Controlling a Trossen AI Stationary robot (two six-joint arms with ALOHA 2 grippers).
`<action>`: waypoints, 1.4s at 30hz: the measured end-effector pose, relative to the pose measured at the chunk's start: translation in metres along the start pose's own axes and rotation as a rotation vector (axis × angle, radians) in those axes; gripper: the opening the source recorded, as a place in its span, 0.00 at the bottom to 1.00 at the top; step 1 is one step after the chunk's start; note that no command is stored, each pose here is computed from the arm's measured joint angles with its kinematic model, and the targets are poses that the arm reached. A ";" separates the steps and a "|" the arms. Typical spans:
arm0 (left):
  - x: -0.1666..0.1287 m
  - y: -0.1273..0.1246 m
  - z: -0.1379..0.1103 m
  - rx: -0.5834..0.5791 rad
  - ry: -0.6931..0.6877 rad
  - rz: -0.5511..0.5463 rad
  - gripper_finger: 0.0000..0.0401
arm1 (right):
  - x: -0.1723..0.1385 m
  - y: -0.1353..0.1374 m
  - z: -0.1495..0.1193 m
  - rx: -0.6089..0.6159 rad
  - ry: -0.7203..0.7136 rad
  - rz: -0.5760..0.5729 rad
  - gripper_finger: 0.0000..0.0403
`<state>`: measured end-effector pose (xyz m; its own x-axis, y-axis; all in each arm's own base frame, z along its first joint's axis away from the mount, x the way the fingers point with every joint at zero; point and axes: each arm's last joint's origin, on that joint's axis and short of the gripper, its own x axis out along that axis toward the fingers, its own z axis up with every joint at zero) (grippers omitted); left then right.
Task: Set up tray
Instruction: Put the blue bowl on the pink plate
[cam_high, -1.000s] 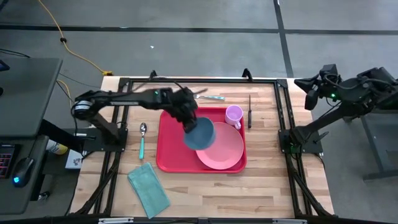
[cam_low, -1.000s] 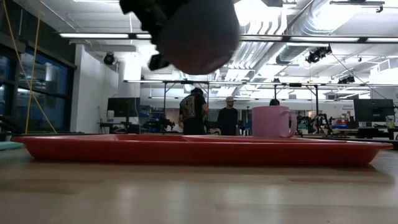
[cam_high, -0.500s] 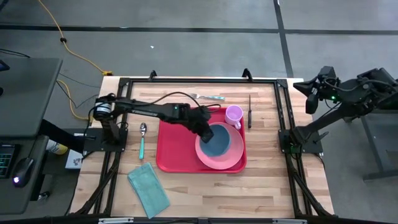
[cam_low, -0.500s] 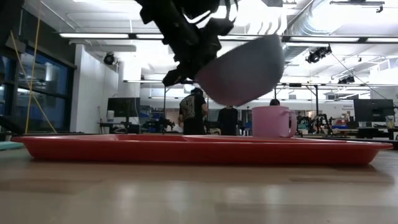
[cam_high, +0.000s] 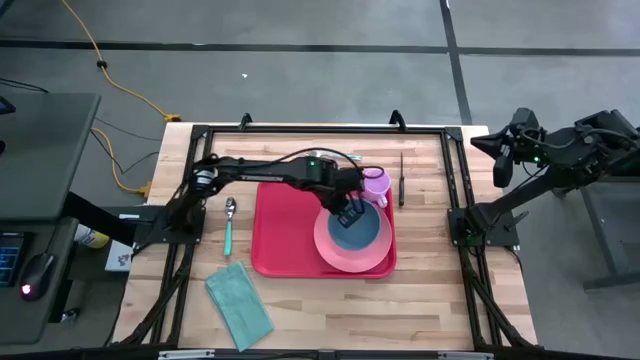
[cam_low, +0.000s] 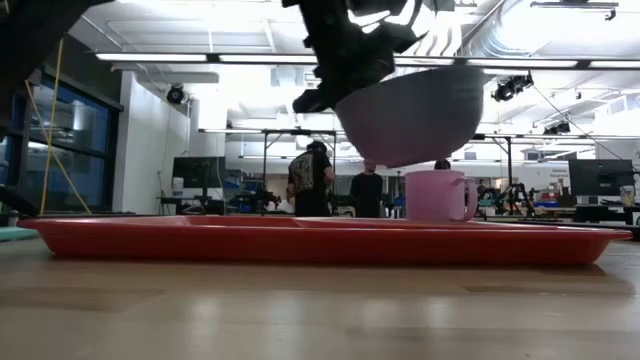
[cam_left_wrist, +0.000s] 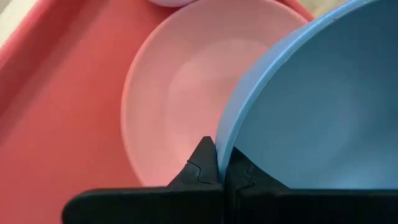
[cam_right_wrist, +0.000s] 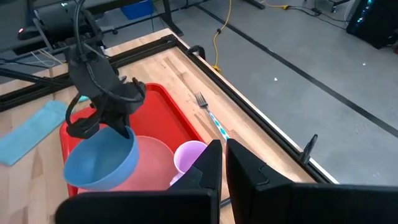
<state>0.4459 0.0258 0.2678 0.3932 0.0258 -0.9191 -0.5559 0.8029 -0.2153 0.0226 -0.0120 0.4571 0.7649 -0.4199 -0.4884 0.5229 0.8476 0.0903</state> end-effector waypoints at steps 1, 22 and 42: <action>0.002 -0.003 0.002 0.004 -0.003 -0.013 0.04 | 0.000 0.000 0.000 -0.001 0.001 0.001 0.00; 0.046 -0.027 -0.010 -0.056 0.093 -0.013 0.04 | 0.000 0.000 0.000 -0.030 0.004 0.005 0.00; 0.073 -0.026 -0.011 -0.125 0.092 0.033 0.04 | 0.000 0.000 0.000 -0.033 0.009 0.012 0.00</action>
<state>0.4806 -0.0001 0.2028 0.3079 -0.0083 -0.9514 -0.6562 0.7222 -0.2187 0.0226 -0.0116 0.4569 0.7679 -0.4068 -0.4948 0.5007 0.8630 0.0674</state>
